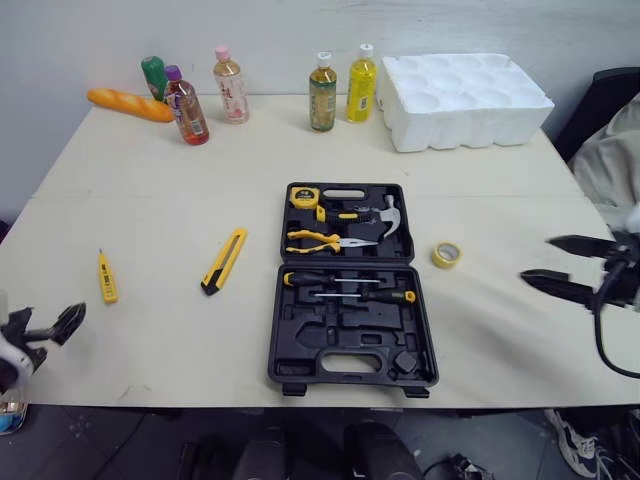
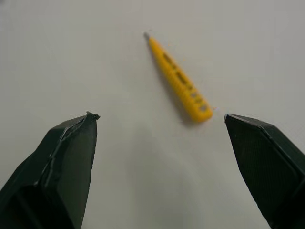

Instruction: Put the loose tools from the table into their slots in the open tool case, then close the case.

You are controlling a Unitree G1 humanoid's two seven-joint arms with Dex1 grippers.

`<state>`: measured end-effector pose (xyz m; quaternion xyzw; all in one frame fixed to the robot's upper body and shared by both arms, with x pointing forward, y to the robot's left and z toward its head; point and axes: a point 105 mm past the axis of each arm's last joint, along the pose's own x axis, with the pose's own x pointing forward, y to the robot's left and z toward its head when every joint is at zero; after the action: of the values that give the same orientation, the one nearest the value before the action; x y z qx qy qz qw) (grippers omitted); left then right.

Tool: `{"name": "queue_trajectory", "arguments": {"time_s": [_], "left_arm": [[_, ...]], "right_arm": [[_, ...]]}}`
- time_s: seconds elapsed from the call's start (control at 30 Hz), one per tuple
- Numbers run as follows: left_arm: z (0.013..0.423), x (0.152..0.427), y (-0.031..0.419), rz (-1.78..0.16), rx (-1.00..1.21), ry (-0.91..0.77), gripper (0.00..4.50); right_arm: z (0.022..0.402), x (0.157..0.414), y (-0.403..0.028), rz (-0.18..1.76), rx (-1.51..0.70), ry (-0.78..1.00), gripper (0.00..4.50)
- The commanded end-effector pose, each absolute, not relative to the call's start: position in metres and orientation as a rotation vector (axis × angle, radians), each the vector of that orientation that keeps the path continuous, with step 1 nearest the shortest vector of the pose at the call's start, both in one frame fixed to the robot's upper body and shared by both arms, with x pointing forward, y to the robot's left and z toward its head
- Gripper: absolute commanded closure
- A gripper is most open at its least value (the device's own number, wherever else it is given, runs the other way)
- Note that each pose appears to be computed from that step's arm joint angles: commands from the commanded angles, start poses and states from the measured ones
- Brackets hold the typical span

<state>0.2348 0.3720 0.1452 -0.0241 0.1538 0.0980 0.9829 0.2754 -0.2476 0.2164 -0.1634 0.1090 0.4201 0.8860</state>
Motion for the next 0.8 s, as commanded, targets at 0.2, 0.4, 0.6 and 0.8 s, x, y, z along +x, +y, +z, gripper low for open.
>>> {"name": "queue_trajectory", "arguments": {"time_s": [0.2,0.4,0.6,0.8], "left_arm": [[0.141,0.258,0.364,0.282,-0.085,0.453,0.00],[0.129,0.272,0.373,0.324,-0.077,0.562,0.00],[0.114,0.296,0.371,0.318,-0.110,0.596,0.00],[0.105,0.301,0.367,0.299,-0.115,0.641,0.00]], "right_arm": [[0.237,0.251,-0.130,1.364,-0.392,0.100,0.03],[0.243,0.247,-0.083,1.536,-0.402,0.013,0.03],[0.240,0.250,-0.062,1.587,-0.405,-0.017,0.03],[0.239,0.249,-0.061,1.587,-0.392,-0.020,0.03]]}}
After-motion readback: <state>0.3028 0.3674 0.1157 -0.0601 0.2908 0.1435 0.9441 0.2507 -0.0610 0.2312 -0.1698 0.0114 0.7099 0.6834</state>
